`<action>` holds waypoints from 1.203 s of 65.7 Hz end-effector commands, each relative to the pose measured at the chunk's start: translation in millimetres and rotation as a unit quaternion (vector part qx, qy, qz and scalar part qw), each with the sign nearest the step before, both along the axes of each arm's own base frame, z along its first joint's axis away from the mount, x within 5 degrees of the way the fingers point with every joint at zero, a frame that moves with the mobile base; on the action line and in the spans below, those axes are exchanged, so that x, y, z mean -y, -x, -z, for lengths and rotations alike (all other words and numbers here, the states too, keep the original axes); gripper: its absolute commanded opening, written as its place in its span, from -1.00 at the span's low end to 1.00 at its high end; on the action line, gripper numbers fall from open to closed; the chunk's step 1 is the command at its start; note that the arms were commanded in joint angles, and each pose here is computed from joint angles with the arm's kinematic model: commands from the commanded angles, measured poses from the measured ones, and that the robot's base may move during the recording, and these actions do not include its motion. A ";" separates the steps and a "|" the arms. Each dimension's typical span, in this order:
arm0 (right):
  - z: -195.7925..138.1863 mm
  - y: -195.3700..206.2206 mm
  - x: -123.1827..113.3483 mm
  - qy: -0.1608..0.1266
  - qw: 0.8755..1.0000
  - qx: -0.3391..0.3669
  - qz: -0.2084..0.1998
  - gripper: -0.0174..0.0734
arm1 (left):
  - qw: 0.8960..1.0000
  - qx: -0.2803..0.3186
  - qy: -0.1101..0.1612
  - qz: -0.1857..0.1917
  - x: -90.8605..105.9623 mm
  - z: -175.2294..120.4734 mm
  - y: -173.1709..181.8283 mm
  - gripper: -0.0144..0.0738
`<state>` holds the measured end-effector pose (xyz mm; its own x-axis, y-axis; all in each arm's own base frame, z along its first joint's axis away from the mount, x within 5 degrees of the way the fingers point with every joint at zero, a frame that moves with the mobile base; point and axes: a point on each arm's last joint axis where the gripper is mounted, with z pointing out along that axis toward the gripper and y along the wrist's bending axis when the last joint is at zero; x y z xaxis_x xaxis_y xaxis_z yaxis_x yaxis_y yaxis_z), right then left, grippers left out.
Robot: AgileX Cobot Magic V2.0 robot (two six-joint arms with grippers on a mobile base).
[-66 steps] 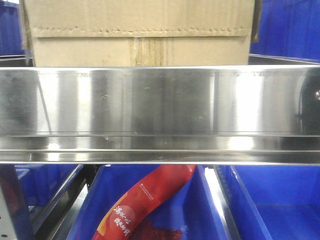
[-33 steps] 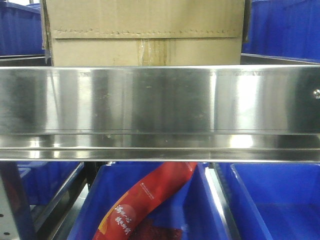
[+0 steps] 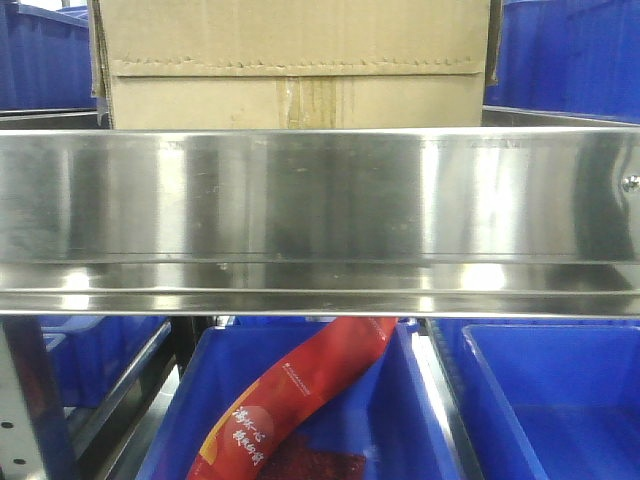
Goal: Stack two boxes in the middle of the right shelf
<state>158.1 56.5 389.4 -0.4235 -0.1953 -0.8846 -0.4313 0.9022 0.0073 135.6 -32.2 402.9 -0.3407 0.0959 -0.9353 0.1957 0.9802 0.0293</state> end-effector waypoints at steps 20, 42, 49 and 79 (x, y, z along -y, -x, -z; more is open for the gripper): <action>63.6 64.6 24.9 -0.025 0.987 0.152 0.045 -0.96 | 0.992 0.117 0.041 0.025 -14.5 73.2 60.9 -0.92; 70.9 77.4 30.2 -0.040 0.977 0.204 0.058 -0.96 | 0.988 0.145 0.047 0.027 -17.2 74.6 70.4 -0.92; 69.6 77.3 30.5 -0.042 0.975 0.210 0.060 -0.96 | 0.988 0.145 0.047 0.027 -17.2 74.6 70.4 -0.92; 69.4 77.2 30.6 -0.042 0.975 0.211 0.060 -0.96 | 0.988 0.145 0.047 0.027 -17.2 74.6 70.4 -0.92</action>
